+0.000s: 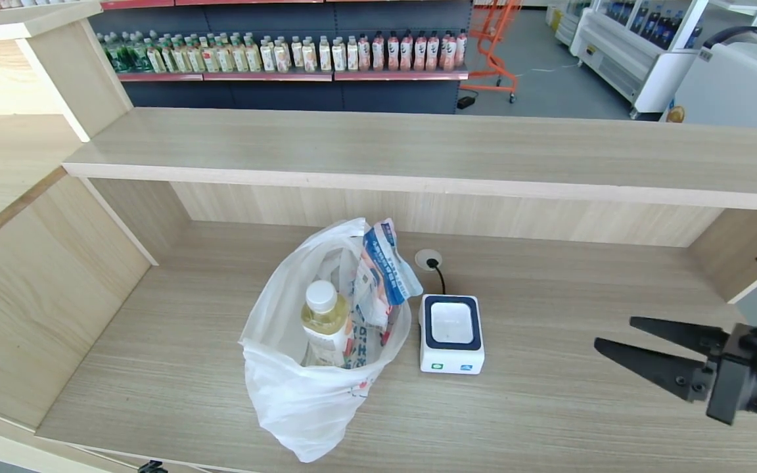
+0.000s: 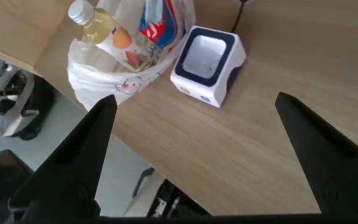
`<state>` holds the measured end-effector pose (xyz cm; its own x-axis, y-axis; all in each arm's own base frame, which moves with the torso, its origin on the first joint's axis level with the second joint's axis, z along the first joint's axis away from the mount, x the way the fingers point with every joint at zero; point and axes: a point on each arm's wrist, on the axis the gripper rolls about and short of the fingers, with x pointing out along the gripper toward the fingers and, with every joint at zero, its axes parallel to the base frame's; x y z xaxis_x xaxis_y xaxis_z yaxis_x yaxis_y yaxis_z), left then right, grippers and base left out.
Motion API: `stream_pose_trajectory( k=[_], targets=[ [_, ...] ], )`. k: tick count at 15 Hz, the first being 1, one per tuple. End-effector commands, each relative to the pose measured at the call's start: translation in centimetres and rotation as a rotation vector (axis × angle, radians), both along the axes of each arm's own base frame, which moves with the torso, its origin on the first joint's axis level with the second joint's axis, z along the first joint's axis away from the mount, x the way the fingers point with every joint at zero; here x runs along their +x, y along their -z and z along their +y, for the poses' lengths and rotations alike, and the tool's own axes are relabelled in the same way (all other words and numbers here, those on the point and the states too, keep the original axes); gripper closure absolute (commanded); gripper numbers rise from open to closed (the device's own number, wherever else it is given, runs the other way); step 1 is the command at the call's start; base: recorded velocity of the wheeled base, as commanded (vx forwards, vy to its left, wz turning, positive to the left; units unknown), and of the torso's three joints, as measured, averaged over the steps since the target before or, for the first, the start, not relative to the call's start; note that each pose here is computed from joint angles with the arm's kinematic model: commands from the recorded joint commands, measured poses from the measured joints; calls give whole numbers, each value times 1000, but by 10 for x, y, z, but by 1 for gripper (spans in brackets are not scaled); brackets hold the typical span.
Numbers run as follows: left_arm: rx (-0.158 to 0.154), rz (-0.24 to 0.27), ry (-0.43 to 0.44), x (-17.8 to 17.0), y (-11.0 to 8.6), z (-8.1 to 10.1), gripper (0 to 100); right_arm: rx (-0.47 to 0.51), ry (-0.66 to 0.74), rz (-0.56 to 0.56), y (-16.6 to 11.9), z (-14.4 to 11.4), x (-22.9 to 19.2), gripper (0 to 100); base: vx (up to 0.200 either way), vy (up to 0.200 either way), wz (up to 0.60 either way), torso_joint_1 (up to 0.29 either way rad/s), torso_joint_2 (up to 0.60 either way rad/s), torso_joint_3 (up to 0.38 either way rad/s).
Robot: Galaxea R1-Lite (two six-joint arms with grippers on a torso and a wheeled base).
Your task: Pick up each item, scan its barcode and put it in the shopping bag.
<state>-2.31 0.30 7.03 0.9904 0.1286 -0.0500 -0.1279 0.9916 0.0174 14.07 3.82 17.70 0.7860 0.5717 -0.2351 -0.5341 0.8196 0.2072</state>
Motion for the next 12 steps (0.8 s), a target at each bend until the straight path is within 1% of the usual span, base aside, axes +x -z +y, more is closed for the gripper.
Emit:
stream_pose_trajectory(
  k=[1,3,4,6,7,8,9,10,11,12],
  targets=[
    [0,0,0,0,0,0,0,-108,410,-41,58,-33,-112,0,0,0,0,0,0,0],
    [0,2,0,0,0,0,0,-126,589,-117,83,-40,-139,0,0,0,0,0,0,0],
    [0,0,0,0,0,0,0,-110,637,-172,90,-40,-147,0,0,0,0,0,0,0],
    [0,0,0,0,0,0,0,-107,623,-237,94,-38,-156,0,0,0,0,0,0,0],
    [0,0,0,0,0,0,0,-125,621,-293,96,-38,-160,0,0,0,0,0,0,0],
    [0,0,0,0,0,0,0,-115,609,-314,98,-38,-163,0,0,0,0,0,0,0],
    [0,2,0,0,0,0,0,-114,603,-319,99,-38,-164,0,0,0,0,0,0,0],
    [0,2,0,0,0,0,0,-137,598,-323,99,-38,-164,0,0,0,0,0,0,0],
    [0,0,0,0,0,0,0,-182,592,-335,99,-38,-164,0,0,0,0,0,0,0],
    [0,2,0,0,0,0,0,-180,592,-335,99,-38,-164,0,0,0,0,0,0,0]
  ],
)
